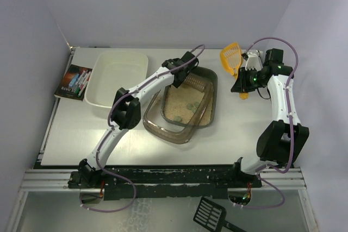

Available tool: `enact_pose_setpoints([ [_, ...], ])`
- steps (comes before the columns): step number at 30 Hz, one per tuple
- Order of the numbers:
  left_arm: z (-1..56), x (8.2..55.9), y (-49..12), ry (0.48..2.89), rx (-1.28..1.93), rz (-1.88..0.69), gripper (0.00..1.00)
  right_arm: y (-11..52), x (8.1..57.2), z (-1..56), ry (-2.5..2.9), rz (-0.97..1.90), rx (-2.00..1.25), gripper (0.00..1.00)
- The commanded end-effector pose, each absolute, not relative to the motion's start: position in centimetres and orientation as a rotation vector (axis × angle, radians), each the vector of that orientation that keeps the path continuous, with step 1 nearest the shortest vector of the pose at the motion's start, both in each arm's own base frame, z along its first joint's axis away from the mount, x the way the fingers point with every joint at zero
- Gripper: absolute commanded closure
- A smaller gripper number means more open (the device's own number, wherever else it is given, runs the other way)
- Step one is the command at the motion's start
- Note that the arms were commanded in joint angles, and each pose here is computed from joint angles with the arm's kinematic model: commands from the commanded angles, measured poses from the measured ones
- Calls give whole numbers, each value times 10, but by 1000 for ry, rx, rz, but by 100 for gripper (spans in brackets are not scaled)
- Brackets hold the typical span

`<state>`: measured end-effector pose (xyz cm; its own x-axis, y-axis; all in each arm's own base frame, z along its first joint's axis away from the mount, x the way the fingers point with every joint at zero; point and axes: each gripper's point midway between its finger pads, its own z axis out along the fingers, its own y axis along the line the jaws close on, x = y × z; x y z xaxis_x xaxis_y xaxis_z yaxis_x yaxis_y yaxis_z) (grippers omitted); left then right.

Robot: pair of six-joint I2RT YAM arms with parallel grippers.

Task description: Clean the litter box

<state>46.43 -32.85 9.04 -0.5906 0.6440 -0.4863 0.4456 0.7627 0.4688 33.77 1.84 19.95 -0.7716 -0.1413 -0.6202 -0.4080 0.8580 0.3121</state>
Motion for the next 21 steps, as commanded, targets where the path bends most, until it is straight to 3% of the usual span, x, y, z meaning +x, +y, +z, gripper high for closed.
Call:
enact_pose_setpoints([
  [1, 136, 452, -343, 2287, 757, 236, 42, 18, 337, 205, 2397, 588, -411, 100],
  [6, 136, 443, -347, 2325, 759, 174, 42, 18, 336, 205, 2396, 589, -411, 100],
  [10, 131, 441, -346, 2338, 777, 176, 50, 19, 337, 205, 2395, 592, -411, 100],
  [21, 133, 464, -325, 2218, 787, 407, 44, 19, 337, 205, 2396, 598, -412, 100],
])
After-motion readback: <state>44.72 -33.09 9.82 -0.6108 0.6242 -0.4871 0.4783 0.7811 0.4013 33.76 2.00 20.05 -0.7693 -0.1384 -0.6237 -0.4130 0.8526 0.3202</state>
